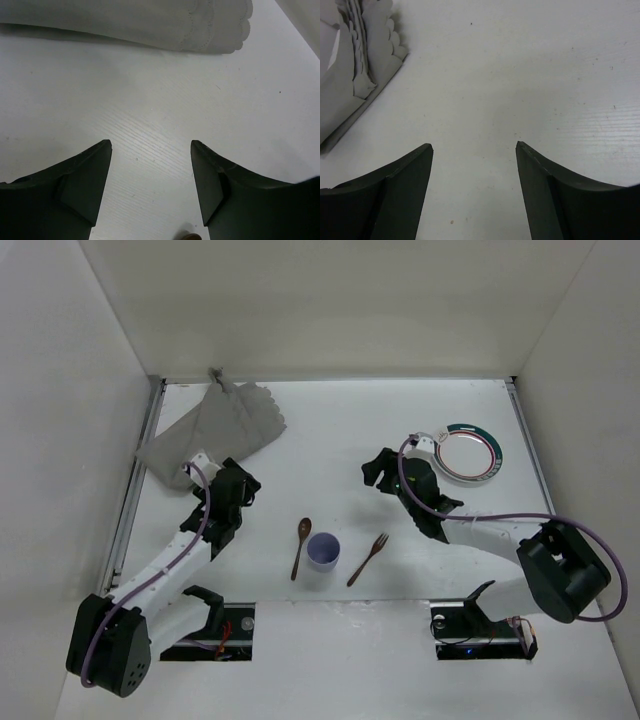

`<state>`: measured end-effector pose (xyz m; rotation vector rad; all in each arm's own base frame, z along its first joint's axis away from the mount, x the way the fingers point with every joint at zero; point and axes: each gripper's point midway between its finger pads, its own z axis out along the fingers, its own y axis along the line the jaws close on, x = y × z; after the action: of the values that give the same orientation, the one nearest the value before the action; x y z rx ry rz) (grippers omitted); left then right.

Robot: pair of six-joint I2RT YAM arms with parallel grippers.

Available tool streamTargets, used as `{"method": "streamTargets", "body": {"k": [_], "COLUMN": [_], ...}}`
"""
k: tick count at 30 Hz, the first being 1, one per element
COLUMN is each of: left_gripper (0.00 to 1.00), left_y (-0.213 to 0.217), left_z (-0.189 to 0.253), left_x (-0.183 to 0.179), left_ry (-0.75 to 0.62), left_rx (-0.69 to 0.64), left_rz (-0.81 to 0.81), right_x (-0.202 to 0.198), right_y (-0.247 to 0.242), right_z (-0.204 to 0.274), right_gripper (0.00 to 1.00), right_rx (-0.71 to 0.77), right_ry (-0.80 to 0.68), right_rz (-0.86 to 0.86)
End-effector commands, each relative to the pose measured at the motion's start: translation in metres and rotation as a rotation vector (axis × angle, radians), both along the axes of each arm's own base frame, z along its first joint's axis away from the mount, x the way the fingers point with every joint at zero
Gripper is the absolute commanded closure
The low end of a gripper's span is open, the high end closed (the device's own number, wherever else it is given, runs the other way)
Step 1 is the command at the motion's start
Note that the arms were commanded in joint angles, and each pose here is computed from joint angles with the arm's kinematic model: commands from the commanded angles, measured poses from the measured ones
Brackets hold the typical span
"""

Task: Set the dinner table for one person

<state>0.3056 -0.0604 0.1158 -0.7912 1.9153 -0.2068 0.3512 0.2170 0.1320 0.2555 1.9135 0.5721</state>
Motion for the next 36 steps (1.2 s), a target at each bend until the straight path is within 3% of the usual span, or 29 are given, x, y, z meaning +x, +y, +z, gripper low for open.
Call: {"method": "streamTargets", "body": {"k": [1, 7, 9, 10, 11, 13, 15, 17, 19, 23, 27, 36], "left_gripper": [0.38, 0.39, 0.40, 0.42, 0.51, 0.84, 0.90, 0.88, 0.74, 0.50, 0.47, 0.47], "left_y": [-0.001, -0.004, -0.002, 0.001, 0.005, 0.016, 0.028, 0.040, 0.049, 0.056, 0.061, 0.065], "left_z": [0.024, 0.030, 0.032, 0.033, 0.034, 0.032, 0.027, 0.025, 0.024, 0.024, 0.019, -0.006], "left_x": [0.016, 0.029, 0.031, 0.031, 0.030, 0.031, 0.034, 0.042, 0.056, 0.083, 0.101, 0.141], "left_ry": [-0.084, -0.140, -0.151, -0.156, -0.168, -0.186, -0.180, -0.182, -0.199, -0.264, -0.281, -0.245], "left_rx": [-0.013, -0.091, -0.109, -0.110, -0.113, -0.125, -0.139, -0.182, -0.232, -0.350, -0.394, -0.444], "left_rz": [0.005, 0.042, 0.058, 0.066, 0.083, 0.121, 0.170, 0.231, 0.280, 0.326, 0.345, 0.369], "right_x": [0.007, 0.005, 0.004, 0.004, 0.004, 0.003, 0.002, 0.003, 0.004, 0.005, 0.003, 0.003], "right_y": [0.005, 0.011, 0.013, 0.013, 0.014, 0.015, 0.017, 0.019, 0.023, 0.023, 0.027, 0.034], "right_z": [0.021, 0.020, 0.021, 0.021, 0.021, 0.020, 0.020, 0.015, 0.009, 0.012, 0.011, 0.009], "right_gripper": [0.27, 0.30, 0.41, 0.51, 0.62, 0.82, 0.88, 0.87, 0.82, 0.55, 0.40, 0.37], "right_rx": [0.038, 0.052, 0.055, 0.056, 0.056, 0.055, 0.054, 0.047, 0.039, 0.042, 0.052, 0.056], "right_ry": [-0.067, -0.056, -0.056, -0.055, -0.055, -0.042, -0.030, -0.018, -0.001, -0.015, -0.011, -0.002], "right_rz": [0.000, 0.028, 0.035, 0.040, 0.043, 0.052, 0.064, 0.069, 0.079, 0.081, 0.102, 0.133]}}
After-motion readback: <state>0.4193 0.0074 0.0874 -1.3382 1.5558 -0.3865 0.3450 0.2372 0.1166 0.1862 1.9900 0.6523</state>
